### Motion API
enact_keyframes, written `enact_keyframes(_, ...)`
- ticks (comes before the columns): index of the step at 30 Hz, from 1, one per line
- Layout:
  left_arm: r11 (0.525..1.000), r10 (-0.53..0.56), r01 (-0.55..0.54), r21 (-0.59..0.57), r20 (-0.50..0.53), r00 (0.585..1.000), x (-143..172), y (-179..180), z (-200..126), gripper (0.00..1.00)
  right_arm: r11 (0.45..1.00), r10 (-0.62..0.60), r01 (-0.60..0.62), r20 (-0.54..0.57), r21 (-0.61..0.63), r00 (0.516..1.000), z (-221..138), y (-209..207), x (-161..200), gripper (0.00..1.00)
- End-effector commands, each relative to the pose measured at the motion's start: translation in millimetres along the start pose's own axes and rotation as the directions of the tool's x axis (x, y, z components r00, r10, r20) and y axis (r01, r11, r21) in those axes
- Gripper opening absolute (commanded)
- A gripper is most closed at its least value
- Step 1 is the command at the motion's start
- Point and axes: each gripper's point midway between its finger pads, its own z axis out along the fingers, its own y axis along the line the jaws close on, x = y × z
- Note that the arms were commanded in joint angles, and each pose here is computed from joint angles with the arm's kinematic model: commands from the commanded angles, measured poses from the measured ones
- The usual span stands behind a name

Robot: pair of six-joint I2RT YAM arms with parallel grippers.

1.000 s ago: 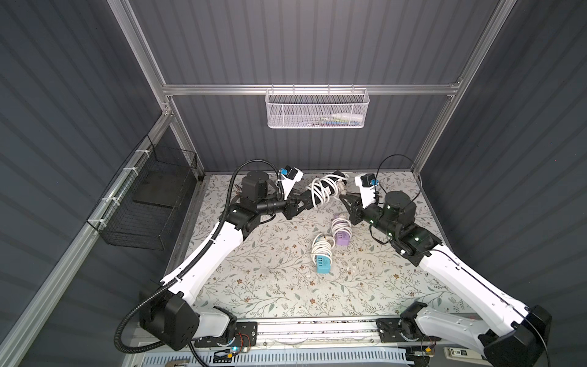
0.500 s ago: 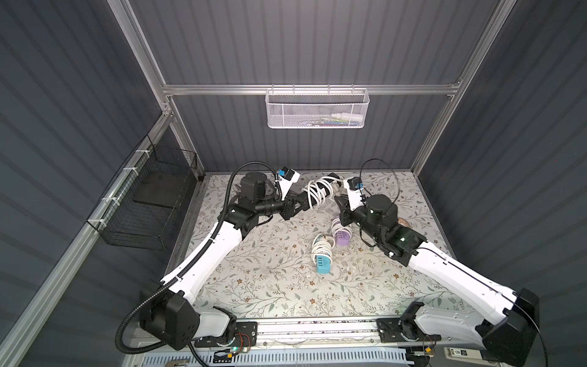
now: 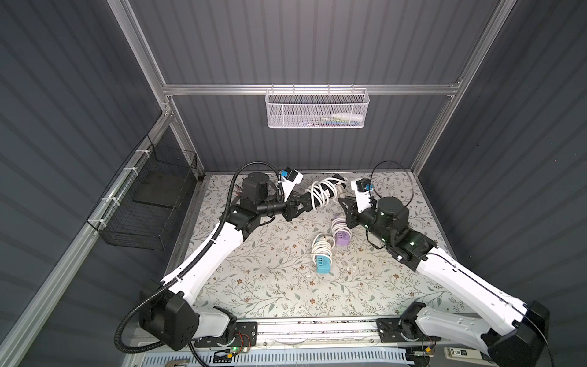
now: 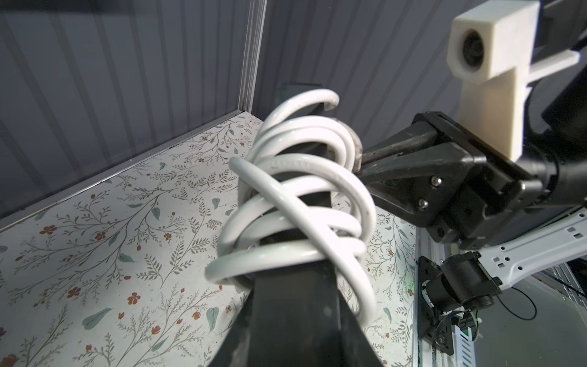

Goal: Unwrap the cord wrapped around the power strip
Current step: Remove the plug from the socket.

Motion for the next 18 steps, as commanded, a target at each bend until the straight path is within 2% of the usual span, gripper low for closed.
enact_keyframes(1, 0.989, 0.018, -0.006, -0.148, 0.081, 0.997, -22.9, 29.7, -2.7, 0.0, 0.985, -0.102, 0.108, 0.054, -0.134, 0.993, 4.1, 65.2, -12.4, 0.0)
enact_keyframes(4, 0.987, 0.014, -0.001, -0.161, 0.081, 0.997, -23.0, 32.3, -2.4, 0.0, 0.982, -0.146, 0.152, 0.052, -0.113, 0.988, 10.6, 77.3, -10.5, 0.0)
enact_keyframes(7, 0.985, 0.015, -0.002, -0.174, 0.077, 0.997, -21.4, 33.8, -3.0, 0.0, 0.985, -0.135, 0.141, 0.06, -0.104, 0.989, 7.0, 71.4, -11.6, 0.0)
enact_keyframes(14, 0.983, 0.01, 0.001, -0.186, 0.06, 0.998, -17.6, 38.0, -0.6, 0.0, 0.979, 0.06, -0.047, 0.061, -0.198, 0.996, -19.4, 16.6, -23.9, 0.0)
enact_keyframes(18, 0.982, 0.008, 0.003, -0.188, 0.058, 0.998, -17.0, 39.3, 0.2, 0.0, 0.963, 0.105, -0.093, 0.031, -0.253, 0.994, -25.7, 0.7, -23.7, 0.0)
